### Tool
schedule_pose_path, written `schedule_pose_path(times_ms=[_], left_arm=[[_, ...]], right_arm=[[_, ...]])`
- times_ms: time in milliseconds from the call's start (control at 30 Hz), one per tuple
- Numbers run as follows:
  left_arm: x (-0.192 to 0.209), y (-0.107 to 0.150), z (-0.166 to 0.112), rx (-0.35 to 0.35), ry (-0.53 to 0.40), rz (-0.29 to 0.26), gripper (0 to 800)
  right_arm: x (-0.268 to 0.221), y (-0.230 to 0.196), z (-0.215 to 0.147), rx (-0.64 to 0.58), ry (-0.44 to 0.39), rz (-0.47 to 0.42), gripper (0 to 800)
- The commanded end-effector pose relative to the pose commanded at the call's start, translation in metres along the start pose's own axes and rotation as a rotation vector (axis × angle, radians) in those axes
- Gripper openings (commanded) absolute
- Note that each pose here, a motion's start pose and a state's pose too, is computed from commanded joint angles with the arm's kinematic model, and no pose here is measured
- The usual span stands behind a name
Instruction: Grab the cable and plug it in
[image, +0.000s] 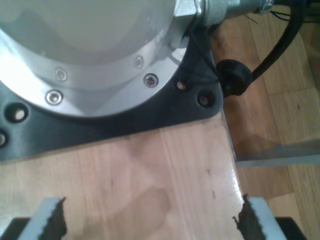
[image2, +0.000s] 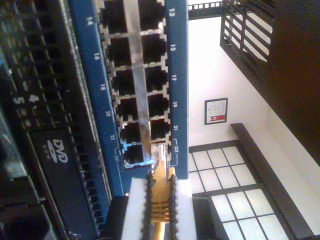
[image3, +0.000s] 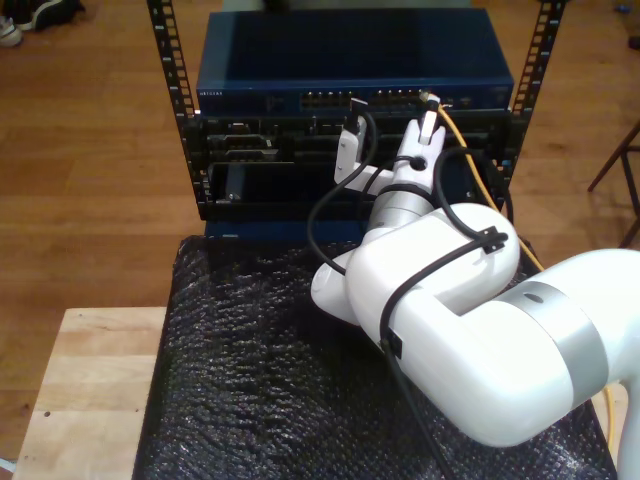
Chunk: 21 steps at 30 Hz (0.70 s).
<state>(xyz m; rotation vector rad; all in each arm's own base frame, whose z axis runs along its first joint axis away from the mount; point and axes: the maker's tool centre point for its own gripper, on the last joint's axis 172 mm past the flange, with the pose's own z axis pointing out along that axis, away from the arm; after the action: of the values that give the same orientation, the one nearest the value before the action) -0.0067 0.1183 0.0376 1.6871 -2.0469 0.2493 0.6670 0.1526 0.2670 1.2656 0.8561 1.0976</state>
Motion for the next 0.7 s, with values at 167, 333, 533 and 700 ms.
schedule_pose_path(times_ms=[167,333,533,700], left_arm=[[0.0,0.0,0.0,0.0,0.0,0.0,800],[0.0,0.0,0.0,0.0,0.0,0.0,800],[0.0,0.0,0.0,0.0,0.0,0.0,800],[0.0,0.0,0.0,0.0,0.0,0.0,800]], right_arm=[[0.0011,0.0006,-0.0003,-0.001,0.001,0.0,0],[0.0011,0.002,-0.0002,-0.002,0.001,0.001,0],[0.0016,0.0028,-0.0006,-0.002,0.001,0.003,0],[0.0018,0.0015,-0.0019,0.001,0.003,-0.001,0]])
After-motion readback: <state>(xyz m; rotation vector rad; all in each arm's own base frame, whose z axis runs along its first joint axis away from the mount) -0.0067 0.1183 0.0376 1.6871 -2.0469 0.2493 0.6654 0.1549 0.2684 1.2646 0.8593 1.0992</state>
